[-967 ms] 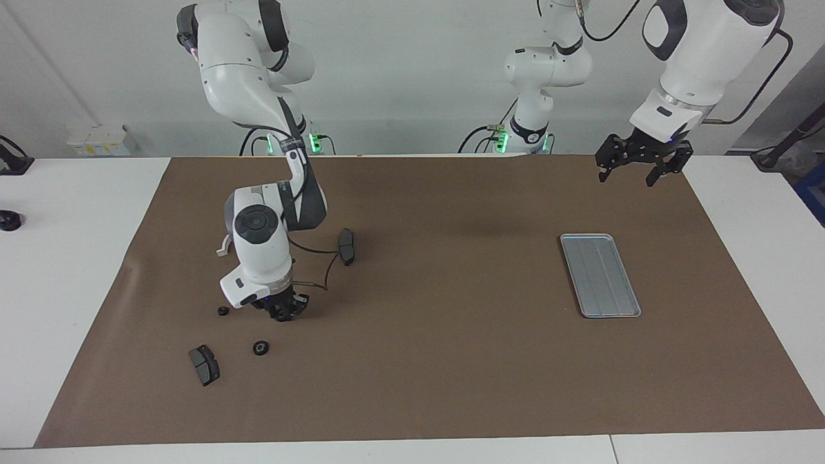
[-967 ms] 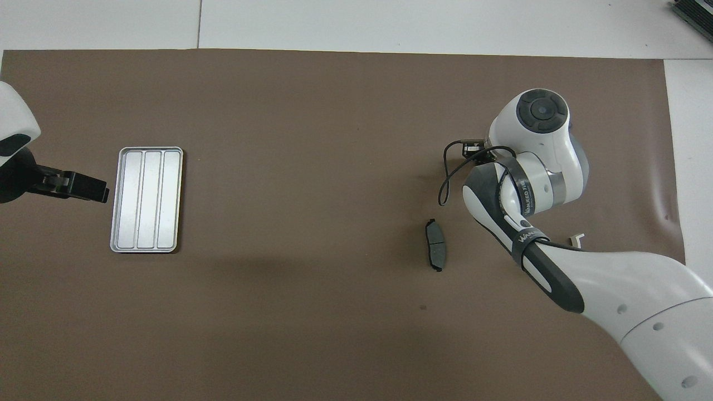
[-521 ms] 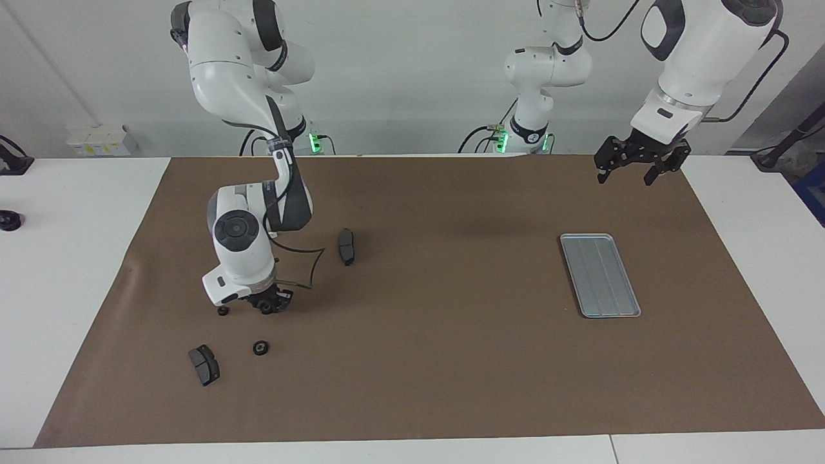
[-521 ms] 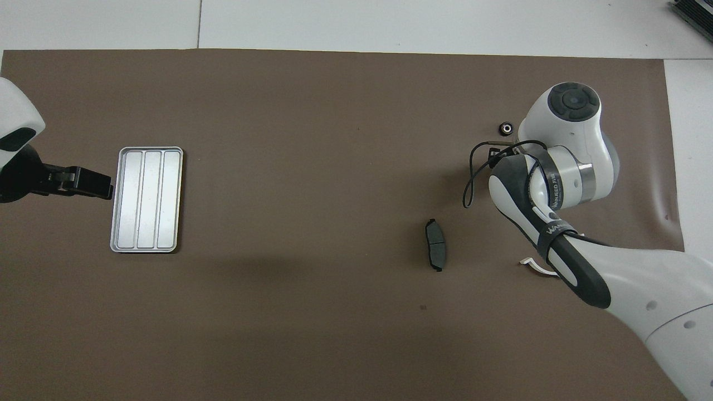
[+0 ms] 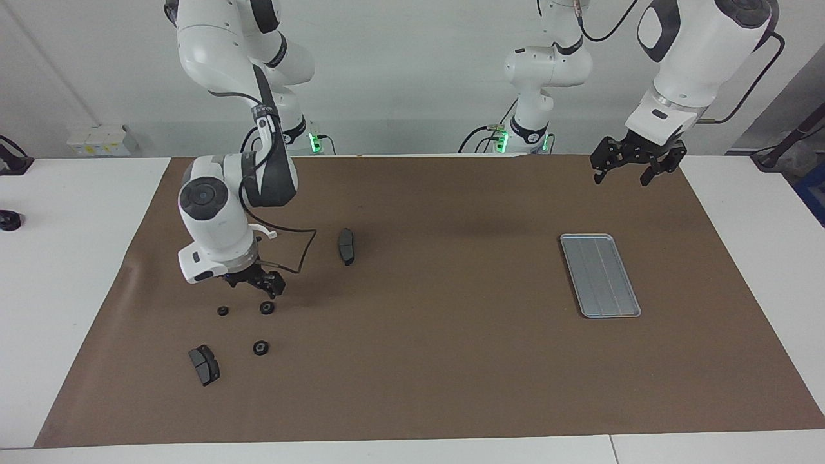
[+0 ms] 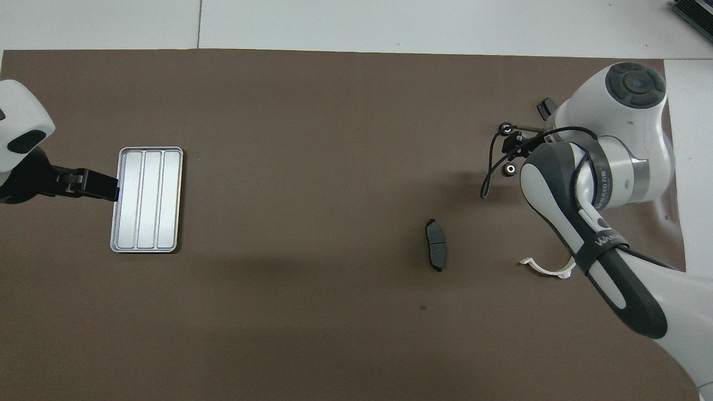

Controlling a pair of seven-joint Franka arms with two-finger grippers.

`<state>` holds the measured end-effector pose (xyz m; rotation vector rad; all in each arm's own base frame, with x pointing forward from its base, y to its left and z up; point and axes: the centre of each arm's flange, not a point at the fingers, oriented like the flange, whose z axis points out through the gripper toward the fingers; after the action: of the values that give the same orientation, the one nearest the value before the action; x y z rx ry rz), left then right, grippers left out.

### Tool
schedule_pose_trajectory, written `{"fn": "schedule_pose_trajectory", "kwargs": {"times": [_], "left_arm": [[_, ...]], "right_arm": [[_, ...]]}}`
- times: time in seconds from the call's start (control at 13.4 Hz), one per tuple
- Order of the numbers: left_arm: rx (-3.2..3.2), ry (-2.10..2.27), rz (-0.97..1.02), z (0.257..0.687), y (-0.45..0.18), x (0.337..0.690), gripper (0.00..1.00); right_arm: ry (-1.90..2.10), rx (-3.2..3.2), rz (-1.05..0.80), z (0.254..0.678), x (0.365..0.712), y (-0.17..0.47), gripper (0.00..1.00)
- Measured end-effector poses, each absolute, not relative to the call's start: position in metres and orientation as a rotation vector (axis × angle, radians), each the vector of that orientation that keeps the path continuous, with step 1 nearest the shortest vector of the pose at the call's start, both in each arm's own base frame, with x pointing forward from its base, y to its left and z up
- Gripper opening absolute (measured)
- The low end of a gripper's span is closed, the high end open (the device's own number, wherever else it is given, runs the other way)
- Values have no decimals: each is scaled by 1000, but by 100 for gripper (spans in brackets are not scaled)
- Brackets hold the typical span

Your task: Place bearing gear from tray to pile

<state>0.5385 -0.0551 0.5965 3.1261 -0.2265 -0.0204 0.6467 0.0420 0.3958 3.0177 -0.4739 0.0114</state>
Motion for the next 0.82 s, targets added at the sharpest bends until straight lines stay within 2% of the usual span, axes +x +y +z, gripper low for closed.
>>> {"fn": "schedule_pose_trajectory", "kwargs": {"times": [0.52,0.82], "left_arm": [[3126,-224,-40,590,-54,538,100],[3127,-167,-29,594,-35,540,100]], "right_arm": [[-486,3122,142,531,603,59,100],[-380,3141,114,566,577,72,100]]}}
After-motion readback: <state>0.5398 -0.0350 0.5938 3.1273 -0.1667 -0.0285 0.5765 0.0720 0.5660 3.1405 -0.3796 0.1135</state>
